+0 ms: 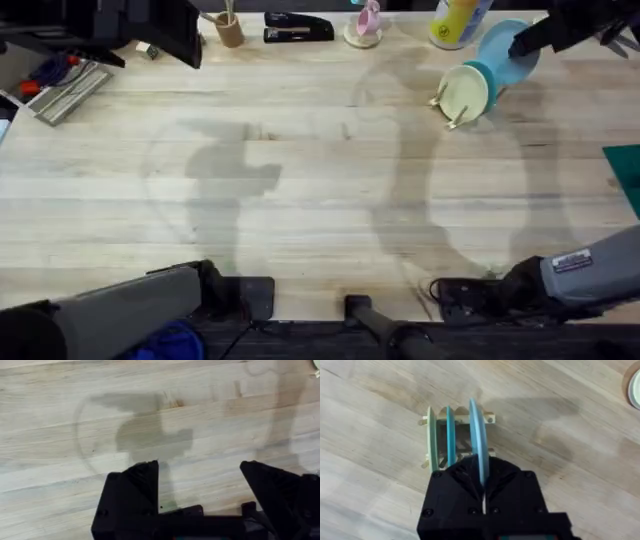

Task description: Pick up the plates from the table one by one and place each into a slot on the dish rack.

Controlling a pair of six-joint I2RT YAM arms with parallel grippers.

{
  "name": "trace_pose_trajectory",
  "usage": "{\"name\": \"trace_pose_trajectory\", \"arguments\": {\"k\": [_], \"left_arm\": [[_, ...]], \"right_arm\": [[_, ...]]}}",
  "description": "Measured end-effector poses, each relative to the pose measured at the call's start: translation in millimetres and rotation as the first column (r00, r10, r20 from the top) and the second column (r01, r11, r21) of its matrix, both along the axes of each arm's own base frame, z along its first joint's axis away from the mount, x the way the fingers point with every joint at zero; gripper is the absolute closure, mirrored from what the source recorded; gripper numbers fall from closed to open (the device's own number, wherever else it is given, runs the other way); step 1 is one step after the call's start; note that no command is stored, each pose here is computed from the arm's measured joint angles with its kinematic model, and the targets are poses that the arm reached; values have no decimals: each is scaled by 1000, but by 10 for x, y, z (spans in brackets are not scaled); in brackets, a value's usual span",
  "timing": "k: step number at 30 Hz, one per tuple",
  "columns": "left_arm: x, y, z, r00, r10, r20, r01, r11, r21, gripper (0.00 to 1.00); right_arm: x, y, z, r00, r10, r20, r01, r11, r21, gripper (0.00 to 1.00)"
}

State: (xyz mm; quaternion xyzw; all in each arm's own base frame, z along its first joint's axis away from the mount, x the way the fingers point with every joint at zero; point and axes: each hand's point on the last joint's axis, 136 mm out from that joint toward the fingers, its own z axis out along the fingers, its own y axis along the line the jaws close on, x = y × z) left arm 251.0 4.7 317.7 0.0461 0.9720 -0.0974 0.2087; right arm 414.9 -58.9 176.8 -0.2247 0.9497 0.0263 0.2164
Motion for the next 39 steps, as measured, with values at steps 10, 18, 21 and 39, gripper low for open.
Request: {"name": "trace_pose_trajectory", "arguments": {"k": [10, 18, 21, 39], "left_arm": [[0, 0, 0, 1000, 0, 0, 0, 1000, 0, 6], [0, 0, 0, 1000, 0, 0, 0, 1000, 0, 6], [0, 0, 0, 1000, 0, 0, 0, 1000, 0, 6], [0, 0, 0, 1000, 0, 0, 0, 1000, 0, 6]], "right_arm": [[19, -5, -123, 1000, 0, -29, 0, 1000, 7, 971], [48, 17, -274, 998, 6, -61, -4, 1000, 31, 971], [48, 17, -284, 998, 4, -64, -2, 999, 32, 971], [46, 17, -283, 998, -5, -67, 8, 999, 35, 971]]}}
